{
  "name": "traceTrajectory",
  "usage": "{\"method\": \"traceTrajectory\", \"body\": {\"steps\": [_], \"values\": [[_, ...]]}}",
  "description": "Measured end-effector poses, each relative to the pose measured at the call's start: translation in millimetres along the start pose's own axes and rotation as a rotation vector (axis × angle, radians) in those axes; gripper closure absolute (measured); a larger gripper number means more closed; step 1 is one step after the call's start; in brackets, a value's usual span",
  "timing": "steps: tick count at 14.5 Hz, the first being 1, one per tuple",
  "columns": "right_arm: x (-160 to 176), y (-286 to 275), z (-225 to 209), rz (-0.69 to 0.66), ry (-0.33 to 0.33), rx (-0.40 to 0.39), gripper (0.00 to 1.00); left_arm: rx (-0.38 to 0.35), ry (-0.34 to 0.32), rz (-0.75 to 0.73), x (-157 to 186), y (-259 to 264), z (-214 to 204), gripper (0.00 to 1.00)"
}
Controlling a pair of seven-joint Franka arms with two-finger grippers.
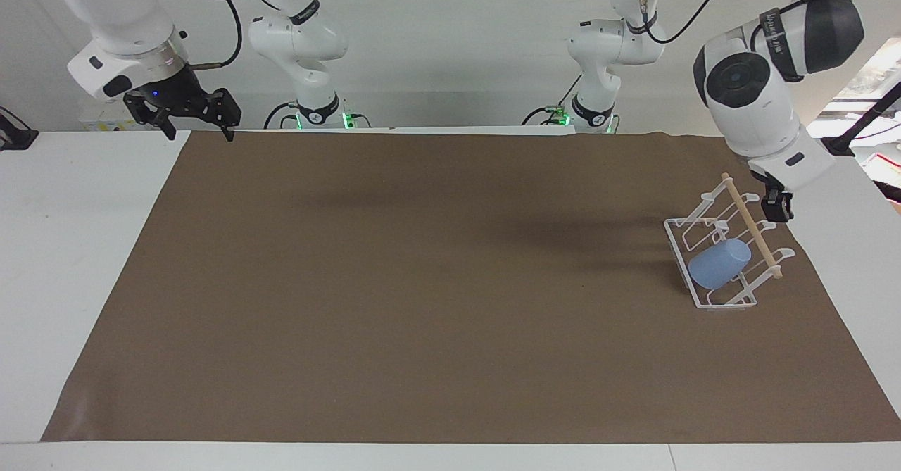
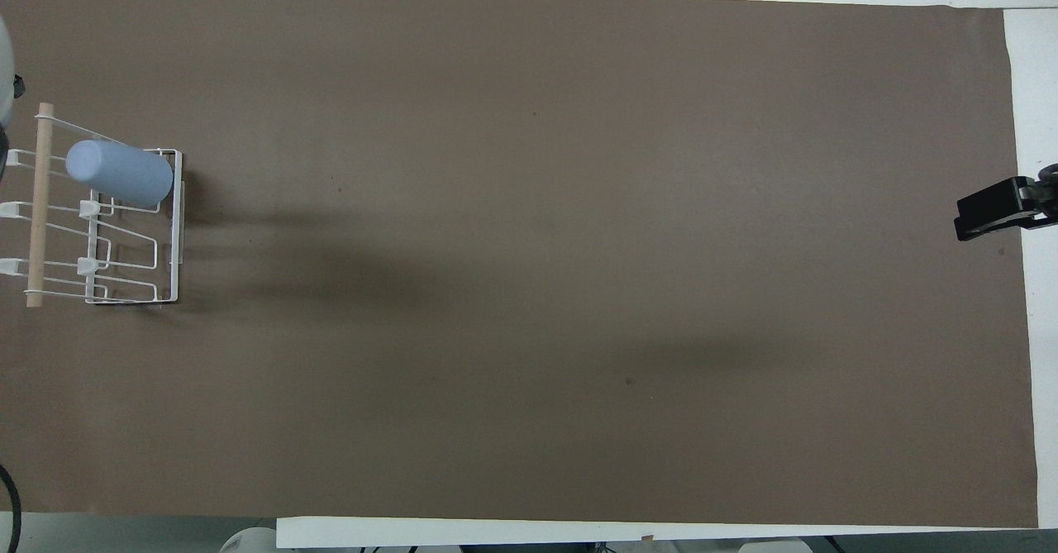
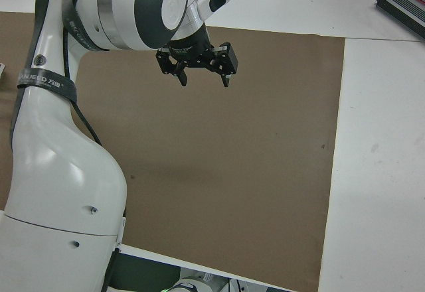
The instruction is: Hang cup on cup holder
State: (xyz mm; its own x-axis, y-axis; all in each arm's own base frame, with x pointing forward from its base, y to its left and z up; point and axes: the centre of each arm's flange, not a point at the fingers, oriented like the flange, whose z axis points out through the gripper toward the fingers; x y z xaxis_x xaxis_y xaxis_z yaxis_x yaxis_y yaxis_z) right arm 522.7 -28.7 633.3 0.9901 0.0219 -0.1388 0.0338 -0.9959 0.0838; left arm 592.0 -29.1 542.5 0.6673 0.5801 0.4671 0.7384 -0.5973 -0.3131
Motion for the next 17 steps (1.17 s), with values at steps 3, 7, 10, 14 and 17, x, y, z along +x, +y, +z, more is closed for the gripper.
{"method": "traceTrajectory", "body": {"steps": [3, 7, 10, 14, 17], "values": [[0, 0, 0, 0.0, 0.0, 0.0, 0.0, -0.156, -0.174, 0.097, 16, -11, 14, 0.0], [0, 0, 0, 0.0, 0.0, 0.0, 0.0, -0.29, -0.277, 0.307, 16, -14, 21, 0.0], [0, 0, 0, 0.0, 0.0, 0.0, 0.0, -0.354, -0.317, 0.524, -2, -5, 21, 0.0], [0, 0, 0, 0.0, 0.0, 0.0, 0.0, -0.379, -0.41, 0.832, -36, -6, -8, 0.0], [0, 0, 0, 0.0, 0.0, 0.0, 0.0, -0.441, -0.396, 0.9, -50, -6, -47, 0.0]]}}
